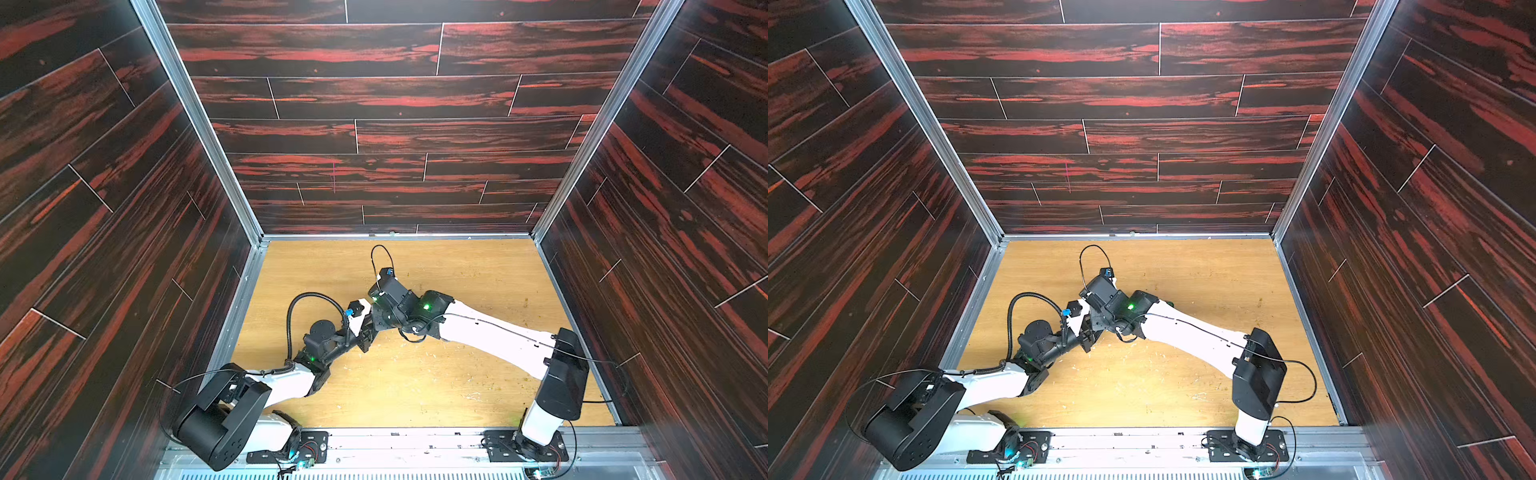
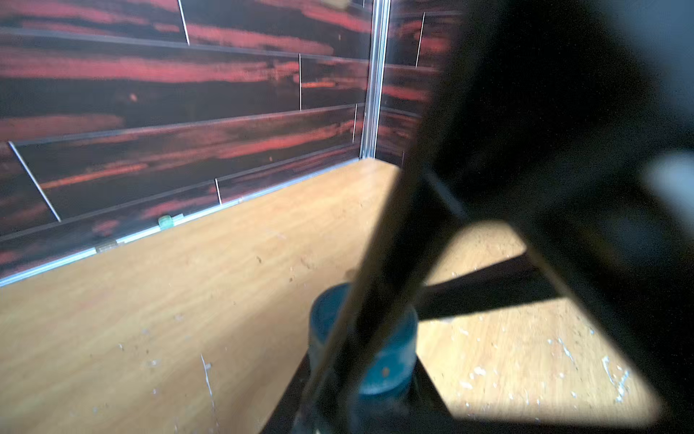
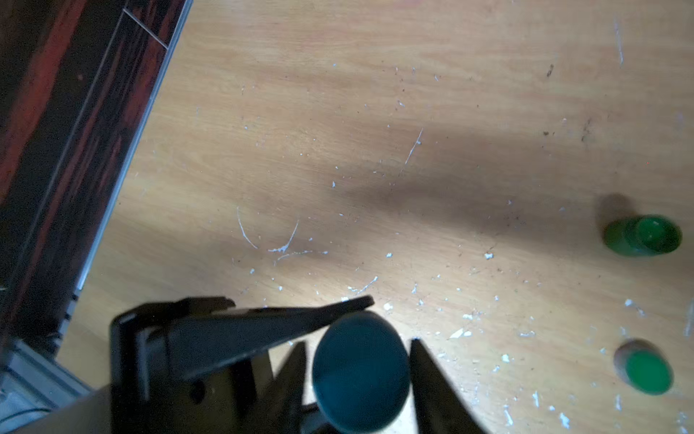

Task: Close the paint jar lid
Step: Screw the lid onto the paint jar.

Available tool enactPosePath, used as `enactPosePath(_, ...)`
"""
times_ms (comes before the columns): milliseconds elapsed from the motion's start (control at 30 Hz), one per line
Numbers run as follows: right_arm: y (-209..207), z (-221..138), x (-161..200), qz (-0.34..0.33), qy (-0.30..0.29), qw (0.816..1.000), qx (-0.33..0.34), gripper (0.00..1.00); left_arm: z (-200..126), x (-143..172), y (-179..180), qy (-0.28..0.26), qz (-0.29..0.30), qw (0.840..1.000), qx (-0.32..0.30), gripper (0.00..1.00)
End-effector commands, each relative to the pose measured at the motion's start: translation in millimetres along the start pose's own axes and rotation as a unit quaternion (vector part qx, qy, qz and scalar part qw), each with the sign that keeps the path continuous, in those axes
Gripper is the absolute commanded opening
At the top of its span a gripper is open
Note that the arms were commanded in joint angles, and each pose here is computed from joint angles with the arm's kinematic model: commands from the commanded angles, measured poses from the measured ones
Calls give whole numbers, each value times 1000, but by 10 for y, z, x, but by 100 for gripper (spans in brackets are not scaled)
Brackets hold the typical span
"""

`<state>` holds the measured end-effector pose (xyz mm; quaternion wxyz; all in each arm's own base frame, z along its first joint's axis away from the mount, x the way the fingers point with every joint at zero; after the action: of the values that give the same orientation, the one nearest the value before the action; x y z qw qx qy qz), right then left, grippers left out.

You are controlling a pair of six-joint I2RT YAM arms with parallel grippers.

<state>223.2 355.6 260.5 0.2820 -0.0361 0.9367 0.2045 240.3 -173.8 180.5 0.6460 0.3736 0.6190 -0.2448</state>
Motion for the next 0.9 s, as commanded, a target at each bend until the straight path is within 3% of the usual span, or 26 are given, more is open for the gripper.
enactPosePath(0,8,-282,-45,-35,-28,999,-10,62,30,-138,23,-32,20,999,-2,5)
enactPosePath(167,-77,-562,-155,-60,-73,995,-12,86,25,-103,-1,-23,19,1000,8,5)
enactPosePath(300,-163,-679,-220,-88,-100,991,-8,92,6,-69,-32,-16,18,1000,18,5)
enactPosePath(433,-218,-793,-241,-155,-130,979,-30,93,-10,-56,-88,-10,20,999,46,5)
enactPosePath(567,-341,-931,-285,-187,-141,966,-107,92,-40,-68,-157,-13,23,997,79,5)
enactPosePath(733,-753,-1024,-551,-137,-104,964,-205,93,-90,-108,-234,-23,23,993,116,5)
enactPosePath(867,-803,-1001,-480,-199,-65,946,-246,93,-105,-144,-290,-27,17,988,152,5)
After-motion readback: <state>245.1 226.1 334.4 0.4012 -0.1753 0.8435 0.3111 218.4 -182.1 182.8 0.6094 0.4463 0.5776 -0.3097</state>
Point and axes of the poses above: each gripper's point midway between its finger pads, its own z axis out along the fingers, its own y axis along the line the jaws close on, x = y × z, the point moved 8 cm from there along -z, back along the fingers, and after that the axes turned 13 degrees about z, right-handed, at the moved point
